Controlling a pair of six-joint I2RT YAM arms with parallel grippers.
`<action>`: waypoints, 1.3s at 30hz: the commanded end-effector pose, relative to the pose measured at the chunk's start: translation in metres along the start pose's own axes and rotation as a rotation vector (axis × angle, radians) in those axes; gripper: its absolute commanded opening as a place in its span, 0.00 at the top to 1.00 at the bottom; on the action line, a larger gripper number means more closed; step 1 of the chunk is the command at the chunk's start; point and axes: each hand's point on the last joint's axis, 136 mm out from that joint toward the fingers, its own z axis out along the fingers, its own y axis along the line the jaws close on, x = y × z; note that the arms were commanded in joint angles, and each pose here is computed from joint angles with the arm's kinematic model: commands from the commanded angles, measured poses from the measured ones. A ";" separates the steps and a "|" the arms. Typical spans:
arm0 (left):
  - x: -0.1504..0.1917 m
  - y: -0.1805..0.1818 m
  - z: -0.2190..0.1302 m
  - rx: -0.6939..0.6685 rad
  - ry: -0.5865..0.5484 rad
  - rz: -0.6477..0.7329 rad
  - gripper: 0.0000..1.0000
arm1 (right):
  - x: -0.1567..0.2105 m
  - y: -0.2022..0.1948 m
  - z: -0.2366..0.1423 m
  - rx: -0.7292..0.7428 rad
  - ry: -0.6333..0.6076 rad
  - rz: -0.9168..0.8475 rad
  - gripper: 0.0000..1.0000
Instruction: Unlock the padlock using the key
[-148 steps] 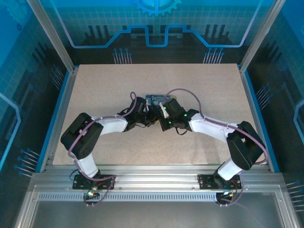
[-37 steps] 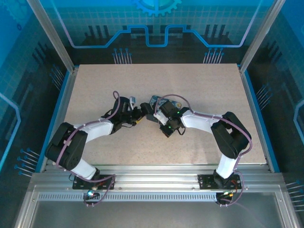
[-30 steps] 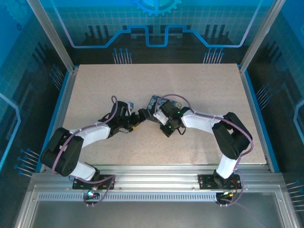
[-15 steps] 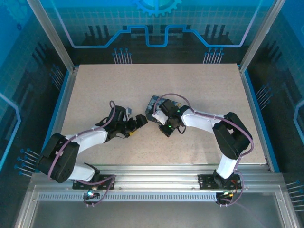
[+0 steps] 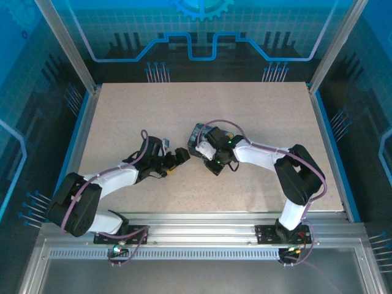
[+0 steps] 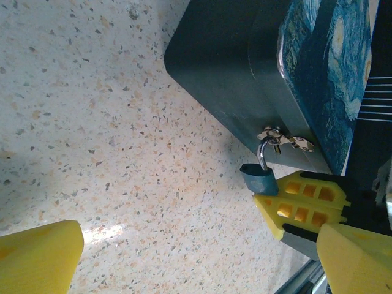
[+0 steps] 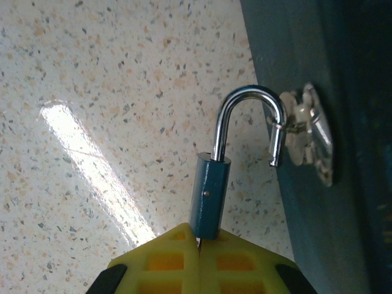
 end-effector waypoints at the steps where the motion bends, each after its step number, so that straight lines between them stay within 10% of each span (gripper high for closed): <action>1: 0.003 -0.002 -0.005 0.011 0.014 0.017 0.01 | -0.007 0.000 0.000 0.004 0.004 -0.033 1.00; 39: 0.006 -0.001 -0.015 0.004 0.001 0.017 0.01 | -0.034 0.008 -0.008 0.023 -0.016 -0.145 1.00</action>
